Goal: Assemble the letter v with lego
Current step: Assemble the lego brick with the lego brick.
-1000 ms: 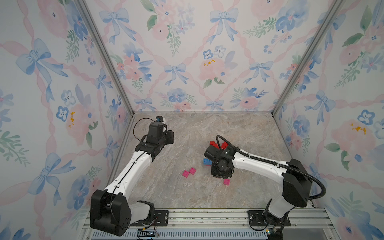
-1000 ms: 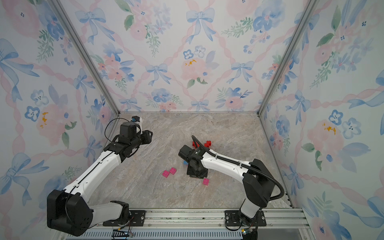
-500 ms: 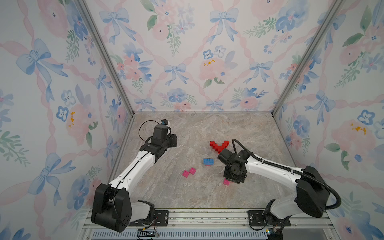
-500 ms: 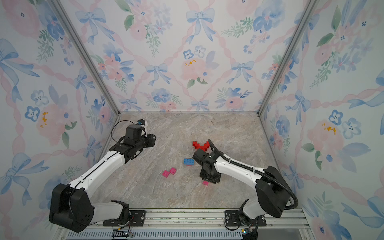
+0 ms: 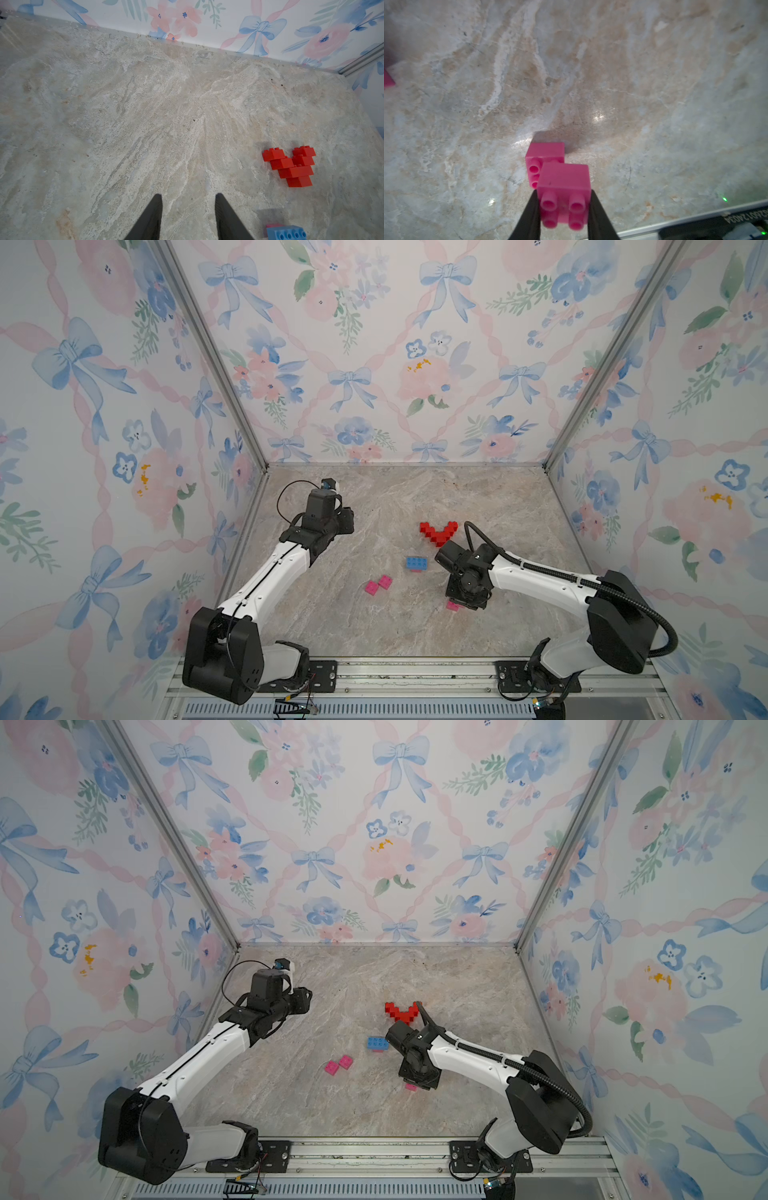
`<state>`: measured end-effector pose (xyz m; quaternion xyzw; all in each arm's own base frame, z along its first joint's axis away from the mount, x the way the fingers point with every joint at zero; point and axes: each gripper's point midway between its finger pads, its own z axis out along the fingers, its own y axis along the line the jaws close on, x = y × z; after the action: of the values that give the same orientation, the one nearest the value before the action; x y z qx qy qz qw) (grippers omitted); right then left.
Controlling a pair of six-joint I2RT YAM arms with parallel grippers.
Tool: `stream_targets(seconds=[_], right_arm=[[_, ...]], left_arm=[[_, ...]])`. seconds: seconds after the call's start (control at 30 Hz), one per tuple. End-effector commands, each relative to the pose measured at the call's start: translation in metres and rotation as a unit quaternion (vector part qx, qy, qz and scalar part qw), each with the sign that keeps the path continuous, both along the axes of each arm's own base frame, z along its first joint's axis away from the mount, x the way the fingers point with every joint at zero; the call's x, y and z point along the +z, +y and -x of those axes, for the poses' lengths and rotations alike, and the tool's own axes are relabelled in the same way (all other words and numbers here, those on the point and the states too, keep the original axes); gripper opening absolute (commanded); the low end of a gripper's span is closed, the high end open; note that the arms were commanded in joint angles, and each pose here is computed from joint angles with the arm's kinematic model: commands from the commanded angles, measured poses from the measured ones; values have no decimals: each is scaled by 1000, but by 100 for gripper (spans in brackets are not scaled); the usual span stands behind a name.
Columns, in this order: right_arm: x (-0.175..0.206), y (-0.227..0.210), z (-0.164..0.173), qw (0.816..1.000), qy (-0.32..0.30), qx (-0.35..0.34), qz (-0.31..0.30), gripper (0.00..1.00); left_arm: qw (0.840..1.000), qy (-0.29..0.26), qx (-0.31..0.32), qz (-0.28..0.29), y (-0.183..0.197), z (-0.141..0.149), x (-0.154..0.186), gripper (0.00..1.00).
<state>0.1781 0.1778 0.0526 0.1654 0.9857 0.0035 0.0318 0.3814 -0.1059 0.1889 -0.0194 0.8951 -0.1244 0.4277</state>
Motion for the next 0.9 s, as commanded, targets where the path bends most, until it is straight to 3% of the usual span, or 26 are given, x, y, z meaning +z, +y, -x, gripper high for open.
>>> stream_targets(seconds=[0.0, 0.87], right_arm=[[-10, -4, 6, 1000, 16, -8, 11, 0], [-39, -17, 12, 998, 29, -61, -8, 0]], left_arm=[[1000, 2, -2, -14, 2, 0, -6, 45], [1000, -1, 1, -11, 4, 0, -4, 44]])
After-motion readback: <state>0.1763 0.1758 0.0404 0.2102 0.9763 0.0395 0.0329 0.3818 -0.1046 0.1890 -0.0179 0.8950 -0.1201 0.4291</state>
